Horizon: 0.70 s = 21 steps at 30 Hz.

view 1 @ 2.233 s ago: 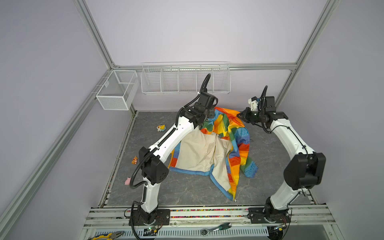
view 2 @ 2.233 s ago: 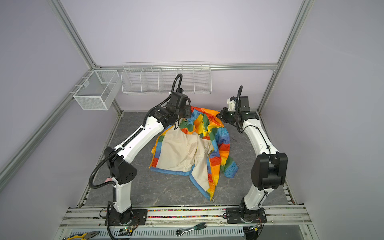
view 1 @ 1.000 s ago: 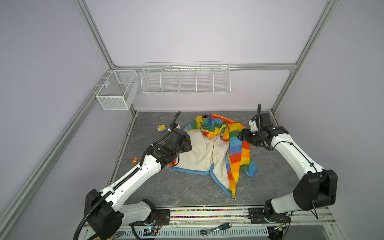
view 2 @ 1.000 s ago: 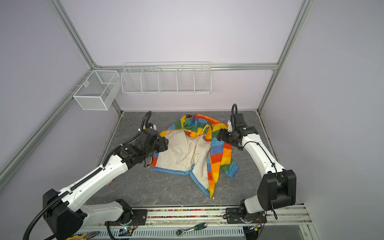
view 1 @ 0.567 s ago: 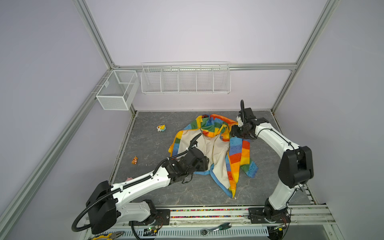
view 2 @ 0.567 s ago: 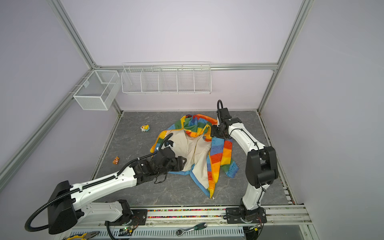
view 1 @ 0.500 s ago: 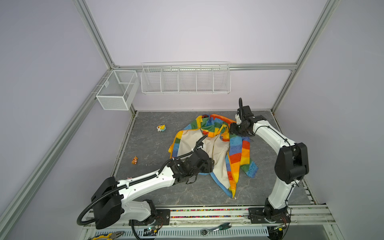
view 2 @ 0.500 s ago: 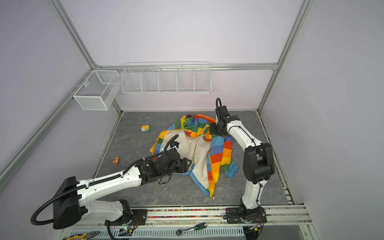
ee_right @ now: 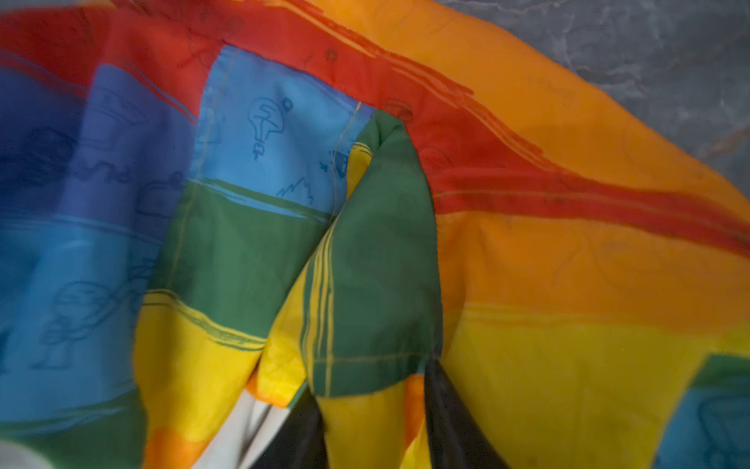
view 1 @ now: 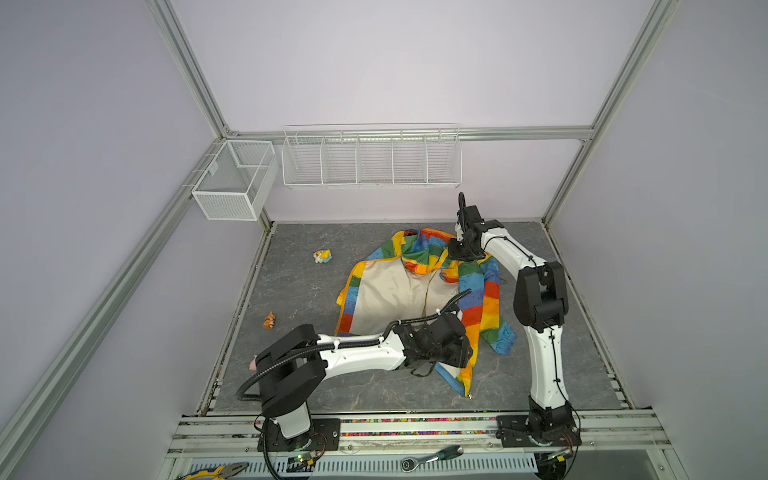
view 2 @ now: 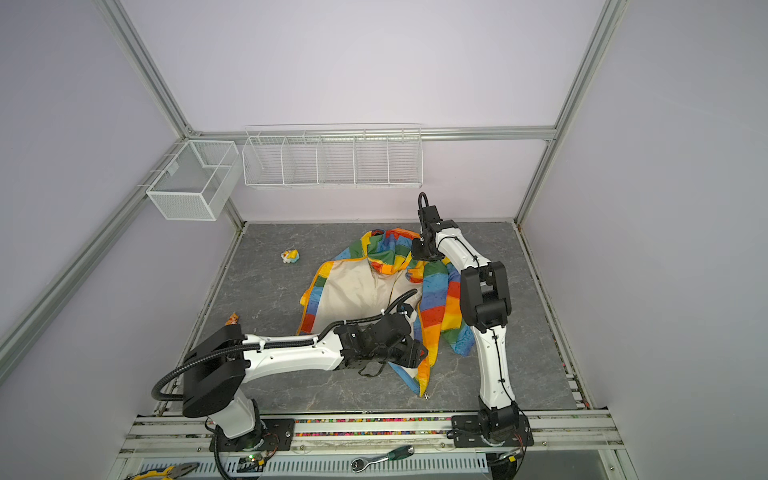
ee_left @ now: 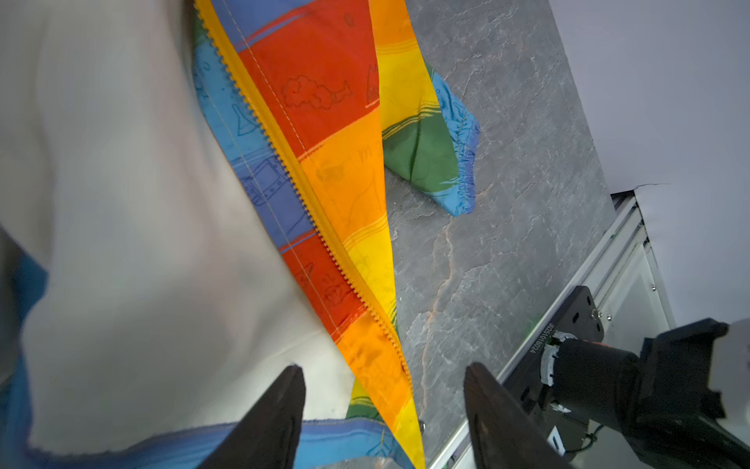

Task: Zip up the jacket

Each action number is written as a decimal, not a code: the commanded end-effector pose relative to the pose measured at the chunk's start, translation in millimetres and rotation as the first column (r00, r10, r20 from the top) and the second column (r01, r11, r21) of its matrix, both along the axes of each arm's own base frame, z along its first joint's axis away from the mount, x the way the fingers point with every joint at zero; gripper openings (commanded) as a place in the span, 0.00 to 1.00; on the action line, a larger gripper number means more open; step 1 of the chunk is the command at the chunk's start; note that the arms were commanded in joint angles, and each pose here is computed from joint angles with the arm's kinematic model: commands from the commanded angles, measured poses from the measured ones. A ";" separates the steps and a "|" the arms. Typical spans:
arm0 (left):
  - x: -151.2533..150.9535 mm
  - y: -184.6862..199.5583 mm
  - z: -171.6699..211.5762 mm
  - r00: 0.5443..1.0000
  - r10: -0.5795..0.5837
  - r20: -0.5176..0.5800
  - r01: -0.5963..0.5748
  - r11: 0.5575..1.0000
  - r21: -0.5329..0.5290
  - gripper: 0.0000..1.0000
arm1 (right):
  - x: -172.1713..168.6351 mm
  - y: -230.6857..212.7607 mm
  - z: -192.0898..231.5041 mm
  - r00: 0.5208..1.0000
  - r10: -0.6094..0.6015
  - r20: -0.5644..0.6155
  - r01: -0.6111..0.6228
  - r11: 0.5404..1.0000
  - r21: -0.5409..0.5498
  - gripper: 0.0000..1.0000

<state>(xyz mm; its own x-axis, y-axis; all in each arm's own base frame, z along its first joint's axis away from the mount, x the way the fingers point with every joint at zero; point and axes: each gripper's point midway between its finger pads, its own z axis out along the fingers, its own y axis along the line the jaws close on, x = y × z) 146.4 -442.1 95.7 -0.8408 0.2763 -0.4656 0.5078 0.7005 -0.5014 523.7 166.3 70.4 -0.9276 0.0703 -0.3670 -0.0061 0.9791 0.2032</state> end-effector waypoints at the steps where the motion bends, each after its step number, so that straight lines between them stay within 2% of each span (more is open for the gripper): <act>1: -12.2 -12.7 -8.5 0.997 -0.063 -0.053 0.063 0.998 -0.002 0.64 | 2.9 -9.4 5.3 1.000 -0.010 -0.014 0.010 1.000 0.010 0.23; 6: -20.1 -12.2 -32.3 0.991 -0.084 -0.105 0.088 0.995 0.039 0.65 | 7.2 -15.0 15.9 0.999 -0.031 -0.006 0.031 0.998 0.056 0.10; 12: -28.7 -18.6 -51.5 0.980 -0.117 -0.160 0.127 0.991 0.051 0.63 | 8.1 -13.7 26.4 0.999 -0.034 0.004 0.034 0.995 0.094 0.07; 14: -30.6 -21.8 -52.7 0.977 -0.129 -0.171 0.137 0.990 0.040 0.57 | 8.3 -14.1 29.3 0.999 -0.039 0.004 0.038 0.994 0.106 0.07; 21: -33.7 -25.9 -39.0 0.974 -0.156 -0.163 0.156 0.988 -0.014 0.23 | 9.7 -13.0 47.0 0.998 -0.057 0.017 0.053 0.984 0.170 0.07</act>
<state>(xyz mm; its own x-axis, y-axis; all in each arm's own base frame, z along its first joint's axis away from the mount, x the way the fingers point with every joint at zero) 116.2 -457.6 41.4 -0.8625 0.4071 -0.3005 0.5054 0.6655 -0.5493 529.4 150.8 75.7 -0.9355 0.1515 -0.3191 0.0500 0.9510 0.3050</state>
